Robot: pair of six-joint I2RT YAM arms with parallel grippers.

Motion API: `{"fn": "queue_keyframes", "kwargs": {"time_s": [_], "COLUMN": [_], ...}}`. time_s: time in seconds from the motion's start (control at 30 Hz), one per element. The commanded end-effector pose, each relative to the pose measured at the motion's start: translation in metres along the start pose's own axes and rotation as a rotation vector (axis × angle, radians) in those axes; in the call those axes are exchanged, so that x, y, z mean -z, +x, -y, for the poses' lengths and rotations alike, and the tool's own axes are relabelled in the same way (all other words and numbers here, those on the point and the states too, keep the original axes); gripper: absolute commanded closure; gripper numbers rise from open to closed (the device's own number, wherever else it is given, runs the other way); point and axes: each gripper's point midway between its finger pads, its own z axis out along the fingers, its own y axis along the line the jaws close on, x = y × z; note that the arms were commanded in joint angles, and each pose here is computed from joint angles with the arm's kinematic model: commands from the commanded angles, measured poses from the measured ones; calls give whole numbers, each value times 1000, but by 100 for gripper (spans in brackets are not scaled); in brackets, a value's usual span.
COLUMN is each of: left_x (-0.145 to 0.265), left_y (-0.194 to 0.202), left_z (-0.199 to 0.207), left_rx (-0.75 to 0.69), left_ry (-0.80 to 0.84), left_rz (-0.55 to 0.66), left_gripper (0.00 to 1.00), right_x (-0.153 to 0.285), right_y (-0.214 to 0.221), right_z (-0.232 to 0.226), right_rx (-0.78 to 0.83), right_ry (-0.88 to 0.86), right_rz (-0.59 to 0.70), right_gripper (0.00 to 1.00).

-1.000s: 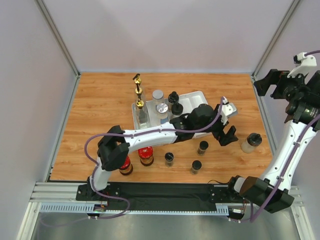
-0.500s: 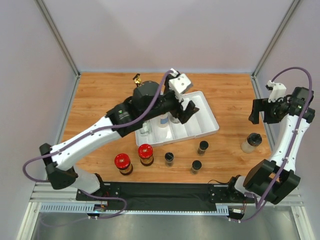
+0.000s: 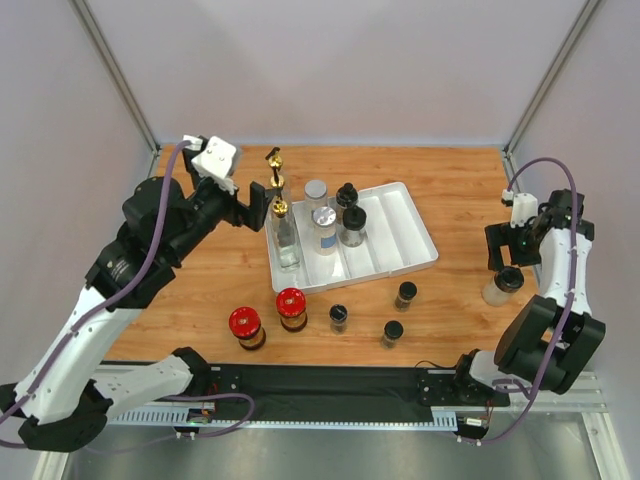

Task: Organize the condiment bottles
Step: Pick up the bottle from the corner of the board.

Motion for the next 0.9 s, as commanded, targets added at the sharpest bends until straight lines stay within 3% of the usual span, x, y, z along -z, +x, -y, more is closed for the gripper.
{"fn": "queue_keyframes", "kwargs": {"time_s": [0.0,0.17,0.47,0.57,0.7,0.8,0.87], "left_x": [13,29,50,56,60,65,69], "left_y": [31,63,116,129,147,158,161], "left_z": [-21,-44,-56,-59,-61,-64,-66], "left_rx": [17,-1,31,34,29,25,23], "left_ry": [-73,-174,-256,-279,-305,-331,-344], "left_rz": [-80,-133,-184,-188,-205,-208,-200], "left_gripper": [0,0,0,0,0,0,0], "right_x": [-11,-21,-32,-30,-16,1,12], "right_y": [6,22,46,45,34,20,12], "right_z": [14,14,9,10,8,6,2], "right_rx": [38,49,64,66,71,81,84], "right_ry": [74,86,87,101,112,118,111], "right_rz": [-36,-82,-155,-143,-97,-38,-8], "right_gripper": [2,6,24,38,67,80,83]}}
